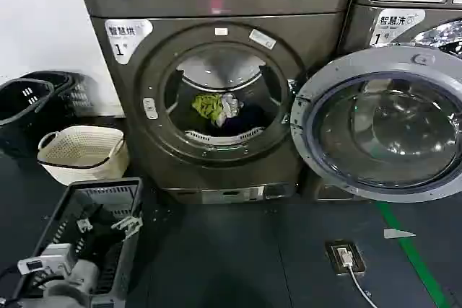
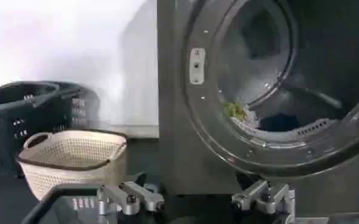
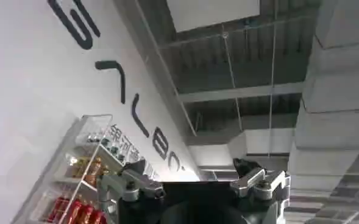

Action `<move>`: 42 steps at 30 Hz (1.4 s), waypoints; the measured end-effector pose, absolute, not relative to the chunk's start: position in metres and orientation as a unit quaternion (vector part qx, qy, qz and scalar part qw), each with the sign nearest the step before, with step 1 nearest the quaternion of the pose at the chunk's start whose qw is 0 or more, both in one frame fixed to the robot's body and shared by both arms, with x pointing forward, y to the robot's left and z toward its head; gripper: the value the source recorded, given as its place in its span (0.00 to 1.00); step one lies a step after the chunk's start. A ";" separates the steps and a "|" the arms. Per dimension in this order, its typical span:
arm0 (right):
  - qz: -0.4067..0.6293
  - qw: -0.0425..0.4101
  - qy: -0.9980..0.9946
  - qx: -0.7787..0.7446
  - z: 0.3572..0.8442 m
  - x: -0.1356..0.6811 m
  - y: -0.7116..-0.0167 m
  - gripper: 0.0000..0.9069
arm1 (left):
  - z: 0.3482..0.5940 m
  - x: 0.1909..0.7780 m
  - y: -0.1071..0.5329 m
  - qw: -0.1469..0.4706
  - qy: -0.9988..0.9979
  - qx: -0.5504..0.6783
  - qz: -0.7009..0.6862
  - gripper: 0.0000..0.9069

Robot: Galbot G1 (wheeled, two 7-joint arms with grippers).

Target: Grasp the clothes from the dryer.

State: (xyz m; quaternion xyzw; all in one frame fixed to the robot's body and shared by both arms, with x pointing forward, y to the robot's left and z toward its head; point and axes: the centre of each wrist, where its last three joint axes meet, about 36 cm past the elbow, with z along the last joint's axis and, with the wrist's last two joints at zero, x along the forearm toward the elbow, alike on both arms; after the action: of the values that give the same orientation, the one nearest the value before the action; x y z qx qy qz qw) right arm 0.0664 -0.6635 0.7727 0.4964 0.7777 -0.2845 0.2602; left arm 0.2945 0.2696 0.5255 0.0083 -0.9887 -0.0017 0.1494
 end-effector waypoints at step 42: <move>-0.274 0.270 0.781 0.492 0.765 0.060 -0.666 1.00 | 0.532 0.282 0.264 0.140 -0.990 0.015 -0.004 1.00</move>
State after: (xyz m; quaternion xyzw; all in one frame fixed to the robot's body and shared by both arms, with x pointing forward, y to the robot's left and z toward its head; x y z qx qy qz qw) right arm 0.0600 -0.6663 0.7654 0.4924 0.7807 -0.2742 0.2699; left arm 0.2824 0.2635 0.5323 0.0150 -0.9900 -0.0045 0.1399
